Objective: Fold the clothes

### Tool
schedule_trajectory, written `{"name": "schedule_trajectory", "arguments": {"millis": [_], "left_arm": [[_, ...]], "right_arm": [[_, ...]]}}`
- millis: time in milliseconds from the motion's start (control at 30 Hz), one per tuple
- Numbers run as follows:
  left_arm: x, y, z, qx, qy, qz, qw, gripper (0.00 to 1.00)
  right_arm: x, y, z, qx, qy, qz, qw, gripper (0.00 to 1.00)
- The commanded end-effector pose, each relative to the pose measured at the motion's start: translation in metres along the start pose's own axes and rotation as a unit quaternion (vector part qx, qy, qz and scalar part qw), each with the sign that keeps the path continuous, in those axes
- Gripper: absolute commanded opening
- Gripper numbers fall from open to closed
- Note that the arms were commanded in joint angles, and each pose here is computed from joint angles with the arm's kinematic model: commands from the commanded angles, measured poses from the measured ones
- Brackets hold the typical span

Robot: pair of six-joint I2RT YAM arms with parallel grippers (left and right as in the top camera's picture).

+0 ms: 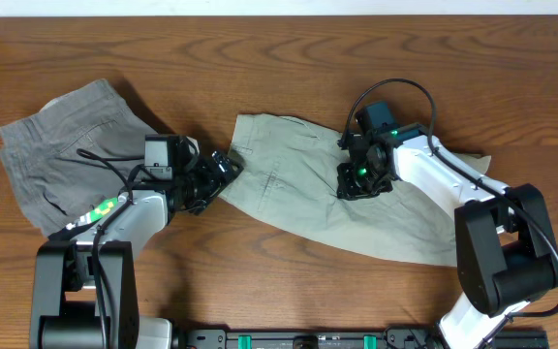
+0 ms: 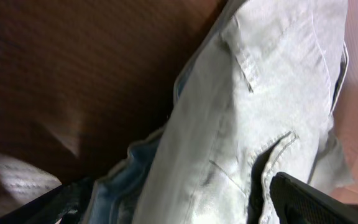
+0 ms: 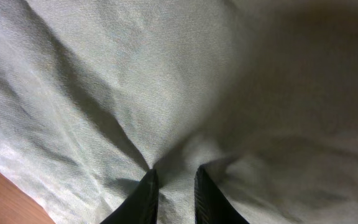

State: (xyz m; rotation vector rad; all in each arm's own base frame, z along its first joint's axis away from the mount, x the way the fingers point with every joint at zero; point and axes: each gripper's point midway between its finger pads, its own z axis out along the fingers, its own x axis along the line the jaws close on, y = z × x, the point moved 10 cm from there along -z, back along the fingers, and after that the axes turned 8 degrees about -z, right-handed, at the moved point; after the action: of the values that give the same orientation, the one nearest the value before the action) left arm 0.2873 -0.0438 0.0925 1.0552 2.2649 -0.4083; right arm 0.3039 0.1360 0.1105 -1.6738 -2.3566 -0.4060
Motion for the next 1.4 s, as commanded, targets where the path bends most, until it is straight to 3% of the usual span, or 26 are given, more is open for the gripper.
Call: {"name": "schedule_trajectory", "arguments": {"millis": [0,133,333,433,733,1000,1367], "left_arm": [[0.072,-0.015,0.018,-0.025,0.190,-0.034,0.981,0.95],[0.075,-0.019,0.017,-0.015,0.200,-0.044,0.979,0.95],[0.074,-0.021,0.017,-0.003,0.192,-0.049,0.980,0.97],[0.074,-0.021,0.017,-0.002,0.192,-0.049,0.980,0.98],[0.075,-0.025,0.018,0.013,0.183,-0.057,0.981,0.98],[0.088,-0.043,0.018,0.042,0.183,-0.127,0.974,0.98],[0.091,-0.056,0.020,0.081,0.151,-0.139,0.975,0.99]], "right_arm": [[0.002,-0.002,0.004,0.009,0.000,-0.009,1.000,0.18],[0.010,0.013,-0.014,-0.027,0.001,-0.021,0.999,0.20],[0.038,0.052,-0.077,-0.140,0.003,-0.067,0.988,0.21],[0.044,0.057,-0.083,-0.151,0.010,-0.076,0.985,0.19],[0.060,0.052,-0.037,-0.086,0.016,-0.095,0.992,0.17],[0.058,0.047,0.012,-0.015,0.013,-0.089,0.996,0.16],[0.052,0.040,0.022,0.021,0.005,-0.082,0.996,0.17]]}}
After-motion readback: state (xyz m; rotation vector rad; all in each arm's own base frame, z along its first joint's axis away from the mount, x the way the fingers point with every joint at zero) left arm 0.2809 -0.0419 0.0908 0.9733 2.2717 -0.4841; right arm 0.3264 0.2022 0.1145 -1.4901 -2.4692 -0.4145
